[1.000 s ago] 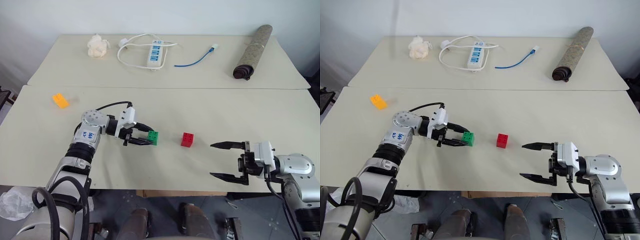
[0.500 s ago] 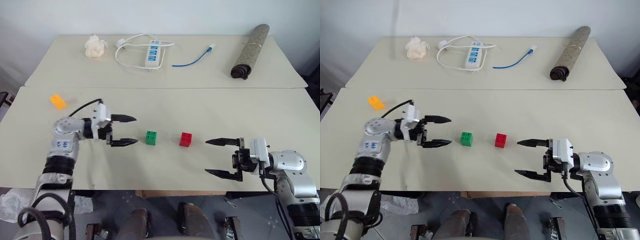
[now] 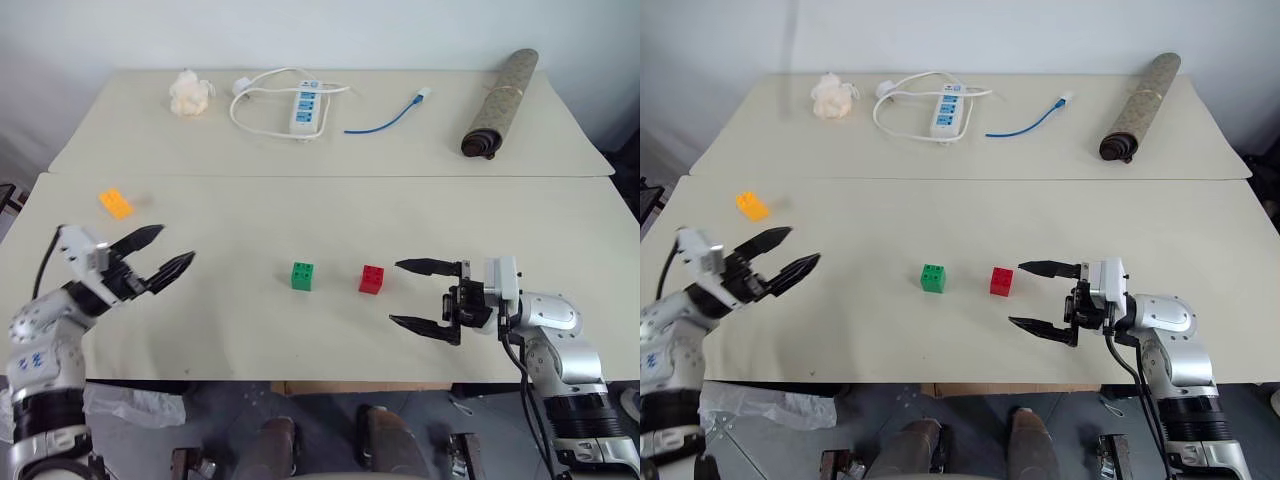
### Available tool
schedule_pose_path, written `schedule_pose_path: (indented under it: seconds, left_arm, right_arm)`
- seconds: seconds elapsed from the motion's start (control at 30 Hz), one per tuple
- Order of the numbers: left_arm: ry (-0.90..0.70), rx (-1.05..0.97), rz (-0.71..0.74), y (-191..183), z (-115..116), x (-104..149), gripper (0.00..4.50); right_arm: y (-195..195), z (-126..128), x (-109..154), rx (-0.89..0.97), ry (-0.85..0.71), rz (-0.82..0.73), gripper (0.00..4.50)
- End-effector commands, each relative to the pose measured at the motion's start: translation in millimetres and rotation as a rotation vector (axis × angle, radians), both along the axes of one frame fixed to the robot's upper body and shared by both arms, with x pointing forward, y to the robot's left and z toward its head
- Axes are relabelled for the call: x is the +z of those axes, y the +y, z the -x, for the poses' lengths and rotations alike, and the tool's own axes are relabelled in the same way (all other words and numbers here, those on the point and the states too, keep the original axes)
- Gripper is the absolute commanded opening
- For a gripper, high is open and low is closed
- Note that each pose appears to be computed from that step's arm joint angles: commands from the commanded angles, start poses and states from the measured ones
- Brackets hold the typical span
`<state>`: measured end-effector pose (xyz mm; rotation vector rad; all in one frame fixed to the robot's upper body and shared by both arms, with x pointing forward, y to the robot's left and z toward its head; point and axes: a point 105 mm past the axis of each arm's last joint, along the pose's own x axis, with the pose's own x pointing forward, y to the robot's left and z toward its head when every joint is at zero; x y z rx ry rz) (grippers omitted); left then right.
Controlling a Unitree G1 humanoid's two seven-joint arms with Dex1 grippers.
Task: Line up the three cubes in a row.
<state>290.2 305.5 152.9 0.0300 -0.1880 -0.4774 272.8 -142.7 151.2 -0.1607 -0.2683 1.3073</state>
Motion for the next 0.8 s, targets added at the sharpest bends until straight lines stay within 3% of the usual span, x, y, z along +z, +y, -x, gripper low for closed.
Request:
schedule_pose_path:
  seconds: [0.03, 0.13, 0.33, 0.47, 0.6, 0.8]
  left_arm:
    - [-0.124, 0.378, -0.008, 45, 32, 15, 4.46]
    - [-0.115, 0.617, 0.049, 70, 58, 6, 4.46]
    - [-0.039, 0.851, 0.129, 82, 98, -19, 4.46]
    - [0.048, 0.94, 0.17, 77, 109, -38, 4.46]
    - [0.039, 0.935, 0.203, 74, 97, -38, 4.46]
    - [0.055, 0.902, 0.22, 68, 23, -17, 4.46]
  right_arm:
    - [7, -3, 14, -0.012, -0.062, -0.067, 4.5]
    - [15, -3, 20, -0.007, -0.079, -0.104, 4.5]
    - [24, -3, 27, 0.012, -0.089, -0.14, 4.5]
    - [21, -8, 33, -0.016, -0.11, -0.159, 4.5]
    - [15, -13, 38, -0.074, -0.129, -0.182, 4.5]
    - [19, -12, 41, -0.058, -0.132, -0.16, 4.5]
